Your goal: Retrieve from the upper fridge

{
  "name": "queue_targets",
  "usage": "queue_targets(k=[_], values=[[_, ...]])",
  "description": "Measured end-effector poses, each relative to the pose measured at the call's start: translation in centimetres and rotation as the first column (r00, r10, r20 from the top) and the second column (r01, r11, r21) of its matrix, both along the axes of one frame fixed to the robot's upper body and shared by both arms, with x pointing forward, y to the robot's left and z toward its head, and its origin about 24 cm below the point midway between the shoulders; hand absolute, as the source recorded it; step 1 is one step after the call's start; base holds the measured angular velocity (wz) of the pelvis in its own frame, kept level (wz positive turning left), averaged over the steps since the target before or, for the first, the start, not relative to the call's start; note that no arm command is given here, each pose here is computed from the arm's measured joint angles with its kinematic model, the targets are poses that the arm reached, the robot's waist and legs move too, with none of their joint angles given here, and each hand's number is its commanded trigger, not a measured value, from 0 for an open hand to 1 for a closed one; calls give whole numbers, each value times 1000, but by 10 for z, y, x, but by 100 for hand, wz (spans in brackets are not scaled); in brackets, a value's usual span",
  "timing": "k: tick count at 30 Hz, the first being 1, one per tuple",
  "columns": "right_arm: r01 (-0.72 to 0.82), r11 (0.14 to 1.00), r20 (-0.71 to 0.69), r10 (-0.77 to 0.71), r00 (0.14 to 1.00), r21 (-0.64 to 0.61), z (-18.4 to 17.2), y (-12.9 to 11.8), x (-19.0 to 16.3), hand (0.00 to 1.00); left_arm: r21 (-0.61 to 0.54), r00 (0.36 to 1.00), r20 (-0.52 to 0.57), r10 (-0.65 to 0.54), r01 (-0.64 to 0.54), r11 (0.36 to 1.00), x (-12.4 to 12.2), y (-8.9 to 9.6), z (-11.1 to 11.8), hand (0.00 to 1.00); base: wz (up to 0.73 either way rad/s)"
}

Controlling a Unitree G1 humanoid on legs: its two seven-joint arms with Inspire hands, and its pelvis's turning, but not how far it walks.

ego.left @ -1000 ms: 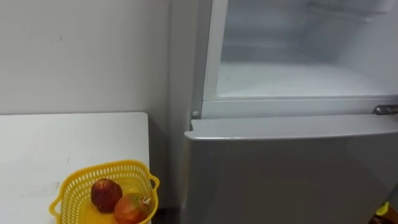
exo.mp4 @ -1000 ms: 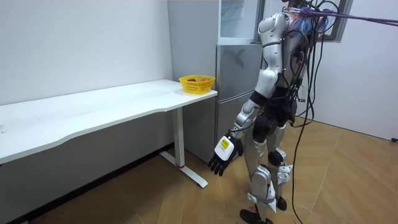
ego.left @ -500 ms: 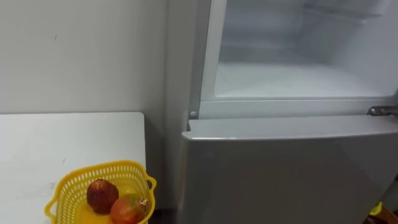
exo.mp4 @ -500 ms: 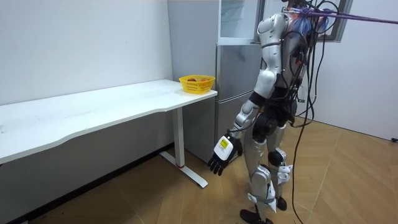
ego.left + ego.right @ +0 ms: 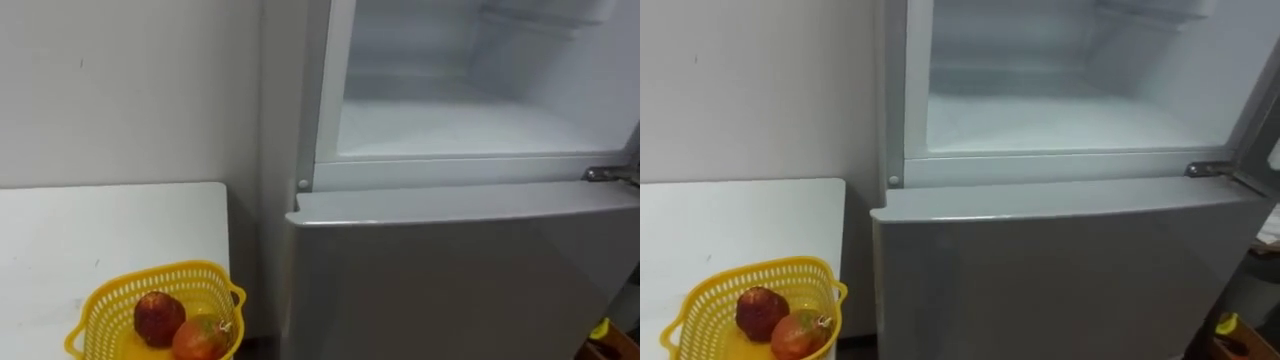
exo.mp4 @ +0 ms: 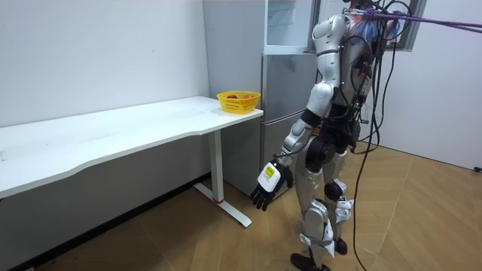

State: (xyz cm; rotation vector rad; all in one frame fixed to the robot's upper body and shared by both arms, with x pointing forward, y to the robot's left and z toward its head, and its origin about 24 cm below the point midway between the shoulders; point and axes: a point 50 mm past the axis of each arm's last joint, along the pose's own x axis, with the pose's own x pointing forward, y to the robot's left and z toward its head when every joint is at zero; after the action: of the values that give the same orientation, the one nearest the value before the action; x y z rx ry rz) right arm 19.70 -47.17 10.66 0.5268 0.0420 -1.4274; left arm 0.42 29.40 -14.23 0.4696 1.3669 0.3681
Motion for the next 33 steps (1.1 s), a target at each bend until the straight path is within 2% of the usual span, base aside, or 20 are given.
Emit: queue_targets(k=[3, 5, 6, 8, 10, 14, 20, 29, 33], values=[[-45, 985, -150, 21, 988, -164, 3, 16, 8, 0, -7, 1000, -3, -22, 22, 1000, 2, -3, -1, 0, -13], [-104, 930, -214, 28, 977, -352, 17, 34, 11, 0, -21, 999, 3, -47, 47, 999, 4, -7, -3, 0, -6], [-123, 911, -236, 29, 971, -393, 18, 39, 11, 0, -22, 999, 6, -49, 49, 999, 4, -7, -3, 0, 0], [-226, 802, -324, 42, 945, -553, 21, 66, 9, 0, -26, 996, 10, -87, 87, 996, 7, -11, -5, 0, -3], [-264, 716, -359, 20, 933, -646, 25, 83, 6, 0, -42, 992, 10, -125, 126, 991, 8, -16, -7, 0, 0], [-258, 558, -309, 3, 951, -788, 45, 105, 6, 0, -62, 982, 28, -186, 187, 980, 17, -24, -9, 0, 0], [-256, 344, -262, 31, 965, -903, 64, 131, 11, 0, -62, 974, 57, -218, 222, 973, 28, -26, -9, 0, 3], [-348, 207, -340, 75, 937, -914, 61, 150, 22, 0, -45, 966, 105, -235, 241, 970, 40, -27, -7, 0, 0], [-372, 191, -360, 95, 928, -908, 58, 155, 25, 0, -44, 966, 105, -236, 241, 969, 39, -28, -8, 0, 0]])
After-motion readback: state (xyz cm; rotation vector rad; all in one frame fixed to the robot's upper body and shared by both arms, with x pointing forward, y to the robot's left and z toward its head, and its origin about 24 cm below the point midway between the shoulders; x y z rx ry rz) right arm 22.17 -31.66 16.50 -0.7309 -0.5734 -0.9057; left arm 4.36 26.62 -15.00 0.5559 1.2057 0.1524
